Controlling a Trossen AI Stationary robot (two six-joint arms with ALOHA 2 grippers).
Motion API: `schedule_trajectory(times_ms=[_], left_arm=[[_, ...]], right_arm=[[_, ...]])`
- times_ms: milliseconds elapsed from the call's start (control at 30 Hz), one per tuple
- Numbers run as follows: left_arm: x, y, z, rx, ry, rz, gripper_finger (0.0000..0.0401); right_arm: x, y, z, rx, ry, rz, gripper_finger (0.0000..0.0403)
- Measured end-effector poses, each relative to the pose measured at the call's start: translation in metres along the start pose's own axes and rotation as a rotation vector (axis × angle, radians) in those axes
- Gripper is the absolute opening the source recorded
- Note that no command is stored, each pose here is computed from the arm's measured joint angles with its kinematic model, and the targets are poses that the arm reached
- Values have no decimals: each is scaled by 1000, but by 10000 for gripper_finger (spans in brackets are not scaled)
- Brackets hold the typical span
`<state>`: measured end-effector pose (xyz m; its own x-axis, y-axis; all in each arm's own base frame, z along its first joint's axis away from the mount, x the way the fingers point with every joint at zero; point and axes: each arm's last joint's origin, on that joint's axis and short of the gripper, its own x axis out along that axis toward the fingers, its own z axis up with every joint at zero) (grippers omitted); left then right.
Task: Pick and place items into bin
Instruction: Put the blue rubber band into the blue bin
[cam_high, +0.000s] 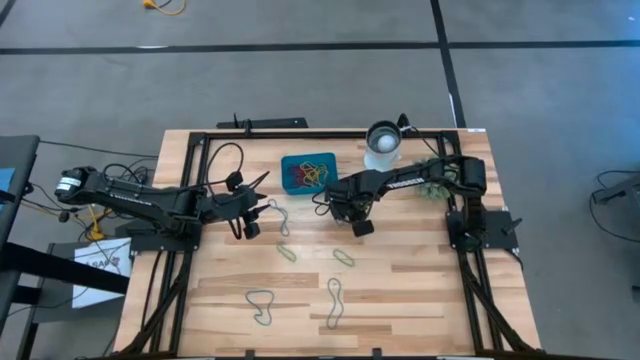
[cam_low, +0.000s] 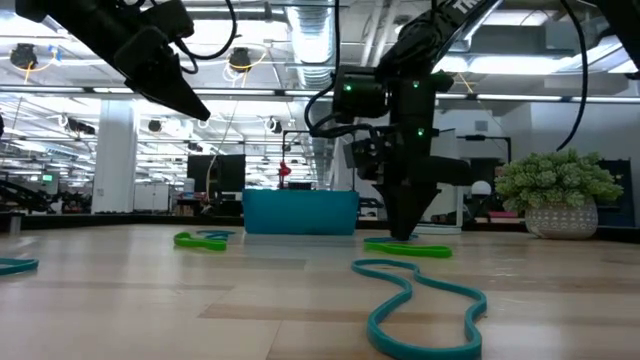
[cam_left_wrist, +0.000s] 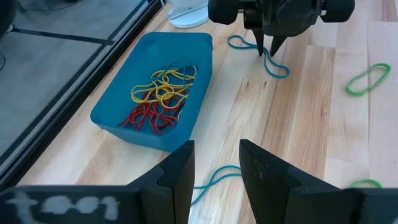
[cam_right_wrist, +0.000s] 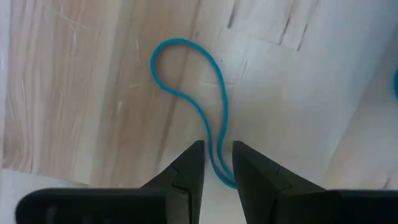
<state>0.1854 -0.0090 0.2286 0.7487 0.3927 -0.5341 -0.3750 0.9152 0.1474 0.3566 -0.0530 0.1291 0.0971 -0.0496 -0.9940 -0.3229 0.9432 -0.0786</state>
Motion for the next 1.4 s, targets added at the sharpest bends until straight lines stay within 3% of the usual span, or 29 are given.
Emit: schedule_trajectory(times_ms=[233,500,600,733,867,1000,1100,1200,1333,1400], left_arm=[[0,0,0,0,0,0,116],[0,0,0,-1,-2,0,116],[0,0,1,-3,-5,0,116],[0,0,2,-1,-17,17,116],[0,0,4,-2,-47,29,116],[0,0,6,11,-58,26,116],[0,0,6,13,-56,18,116],[0,0,4,21,-40,4,116],[0,-1,2,32,-12,-31,116],[0,-1,1,33,-11,-33,116]], right_arm=[[-2,1,0,13,-3,3,10],[-15,13,6,38,50,-27,3],[-40,16,16,20,8,-49,1],[-71,19,29,5,-21,-153,1],[-116,15,42,36,-118,-377,1],[-151,-1,53,109,-301,-505,0],[-175,-20,60,207,-518,-583,0],[-184,-41,58,297,-633,-627,0],[-173,-72,45,448,-624,-607,0],[-159,-86,38,516,-606,-529,0]])
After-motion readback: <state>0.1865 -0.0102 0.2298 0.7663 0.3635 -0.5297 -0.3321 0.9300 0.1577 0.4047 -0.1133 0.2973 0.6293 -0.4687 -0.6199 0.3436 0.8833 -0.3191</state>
